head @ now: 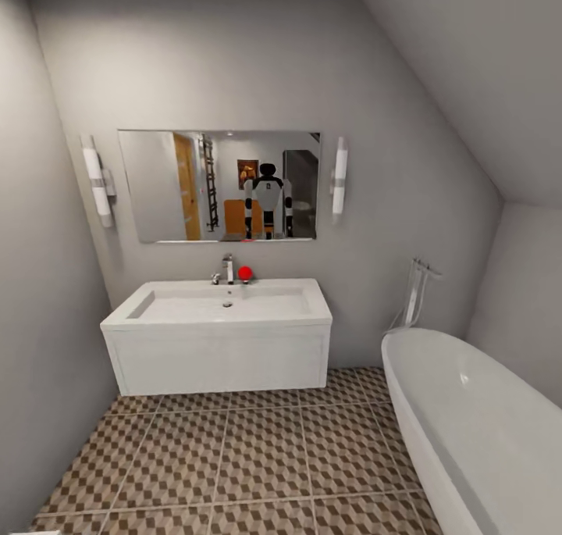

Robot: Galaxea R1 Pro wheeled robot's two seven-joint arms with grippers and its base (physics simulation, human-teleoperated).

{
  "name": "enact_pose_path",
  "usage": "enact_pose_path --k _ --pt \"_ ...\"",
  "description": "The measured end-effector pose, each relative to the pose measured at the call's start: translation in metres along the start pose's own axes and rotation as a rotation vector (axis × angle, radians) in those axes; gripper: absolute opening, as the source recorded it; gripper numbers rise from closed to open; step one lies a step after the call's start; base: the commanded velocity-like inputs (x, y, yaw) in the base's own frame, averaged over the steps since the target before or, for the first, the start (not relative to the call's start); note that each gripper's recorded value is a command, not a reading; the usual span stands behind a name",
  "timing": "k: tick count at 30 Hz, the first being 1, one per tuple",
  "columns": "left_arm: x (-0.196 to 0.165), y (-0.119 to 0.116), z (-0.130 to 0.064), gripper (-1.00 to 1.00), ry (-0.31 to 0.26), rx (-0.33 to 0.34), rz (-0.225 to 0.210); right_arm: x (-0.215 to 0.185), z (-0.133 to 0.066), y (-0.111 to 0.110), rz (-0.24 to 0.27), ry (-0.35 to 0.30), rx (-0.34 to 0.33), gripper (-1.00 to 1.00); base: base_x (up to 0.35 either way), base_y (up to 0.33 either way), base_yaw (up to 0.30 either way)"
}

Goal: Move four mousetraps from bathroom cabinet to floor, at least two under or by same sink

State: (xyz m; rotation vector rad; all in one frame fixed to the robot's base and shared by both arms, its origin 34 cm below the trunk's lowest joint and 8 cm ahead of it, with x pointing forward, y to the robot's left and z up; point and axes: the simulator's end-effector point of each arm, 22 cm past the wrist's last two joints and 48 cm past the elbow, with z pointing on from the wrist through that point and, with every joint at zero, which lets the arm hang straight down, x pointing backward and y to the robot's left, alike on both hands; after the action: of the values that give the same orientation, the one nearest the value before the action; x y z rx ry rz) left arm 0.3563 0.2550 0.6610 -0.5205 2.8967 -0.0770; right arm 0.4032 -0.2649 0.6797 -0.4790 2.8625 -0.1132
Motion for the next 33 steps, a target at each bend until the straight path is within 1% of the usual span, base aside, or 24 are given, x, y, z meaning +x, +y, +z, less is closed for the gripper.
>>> enact_pose_path --k 11,27,33 --pt "0.0006 -0.0002 0.0001 -1.0 0.0 0.0 -0.001 0.0009 0.0001 0.0019 -0.001 0.002 -0.002 -1.0 0.337 -0.07 0.0" --pt "0.0015 -0.0044 0.0002 -1.0 0.0 0.005 -0.003 0.0007 0.0002 0.0025 -0.002 0.002 -0.002 -1.0 0.335 -0.006 0.0" --pt "0.0014 -0.0043 0.0004 -1.0 0.0 0.005 -0.004 0.0006 0.0004 0.0028 -0.002 0.002 -0.003 -1.0 0.191 0.0 0.0"
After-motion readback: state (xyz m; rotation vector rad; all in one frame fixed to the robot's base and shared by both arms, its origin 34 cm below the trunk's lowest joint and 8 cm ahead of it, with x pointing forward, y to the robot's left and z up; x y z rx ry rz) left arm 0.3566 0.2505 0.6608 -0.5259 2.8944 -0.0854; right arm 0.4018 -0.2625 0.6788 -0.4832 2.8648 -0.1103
